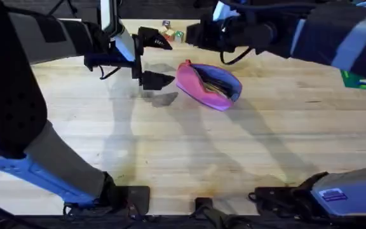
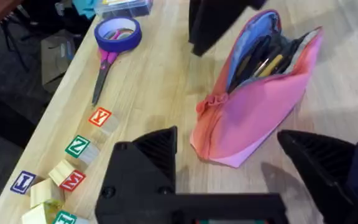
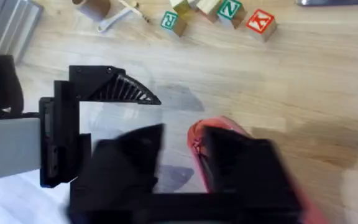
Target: Unzip the bag, pick up the pens from the table one at a time and place them inside, then zip the bag closed.
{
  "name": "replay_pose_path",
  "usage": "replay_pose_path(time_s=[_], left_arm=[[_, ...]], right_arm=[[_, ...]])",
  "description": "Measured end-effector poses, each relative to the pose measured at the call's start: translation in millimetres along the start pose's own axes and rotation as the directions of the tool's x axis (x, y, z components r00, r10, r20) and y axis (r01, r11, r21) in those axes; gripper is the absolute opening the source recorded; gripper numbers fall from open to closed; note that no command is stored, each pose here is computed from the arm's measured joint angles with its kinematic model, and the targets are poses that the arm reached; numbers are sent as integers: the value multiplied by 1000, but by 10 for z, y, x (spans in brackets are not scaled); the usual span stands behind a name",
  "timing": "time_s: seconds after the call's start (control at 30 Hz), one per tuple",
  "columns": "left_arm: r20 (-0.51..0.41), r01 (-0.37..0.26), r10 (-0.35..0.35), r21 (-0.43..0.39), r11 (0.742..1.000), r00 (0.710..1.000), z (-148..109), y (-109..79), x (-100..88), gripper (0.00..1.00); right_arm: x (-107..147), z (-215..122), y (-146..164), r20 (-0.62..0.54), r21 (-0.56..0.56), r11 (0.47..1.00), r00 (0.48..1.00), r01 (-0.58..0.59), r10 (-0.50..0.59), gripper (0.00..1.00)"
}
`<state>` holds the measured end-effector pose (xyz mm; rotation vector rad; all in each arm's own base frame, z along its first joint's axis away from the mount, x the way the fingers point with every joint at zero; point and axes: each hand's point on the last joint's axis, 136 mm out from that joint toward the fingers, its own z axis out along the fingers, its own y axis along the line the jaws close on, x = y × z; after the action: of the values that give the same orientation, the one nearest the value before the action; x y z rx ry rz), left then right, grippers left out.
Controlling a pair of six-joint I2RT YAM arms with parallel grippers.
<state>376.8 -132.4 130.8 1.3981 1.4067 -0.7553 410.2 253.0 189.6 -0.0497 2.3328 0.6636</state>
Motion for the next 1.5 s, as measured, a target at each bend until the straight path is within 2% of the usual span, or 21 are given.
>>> replay_pose_path(time_s=[0.17, 0.2, 0.23, 0.97, 1.5], left_arm=[[0, 0, 0, 0, 1000, 1000, 0, 0, 0, 993], [0, 0, 0, 0, 1000, 1000, 0, 0, 1, 993], [0, 0, 0, 0, 1000, 1000, 0, 0, 0, 993], [0, 0, 0, 0, 1000, 1000, 0, 0, 1, 993], [0, 0, 0, 0, 1000, 1000, 0, 0, 1, 993]], right_arm=[[30, -24, -14, -13, 8, 1000, 1000, 7, -7, 910], [52, -24, -27, -22, 12, 1000, 1000, 12, -12, 972], [72, -25, -38, -30, 17, 1000, 999, 12, -11, 991], [119, -19, -66, -49, 27, 999, 999, 18, -16, 997], [347, 322, -291, -119, 89, 995, 992, 48, -37, 998]])
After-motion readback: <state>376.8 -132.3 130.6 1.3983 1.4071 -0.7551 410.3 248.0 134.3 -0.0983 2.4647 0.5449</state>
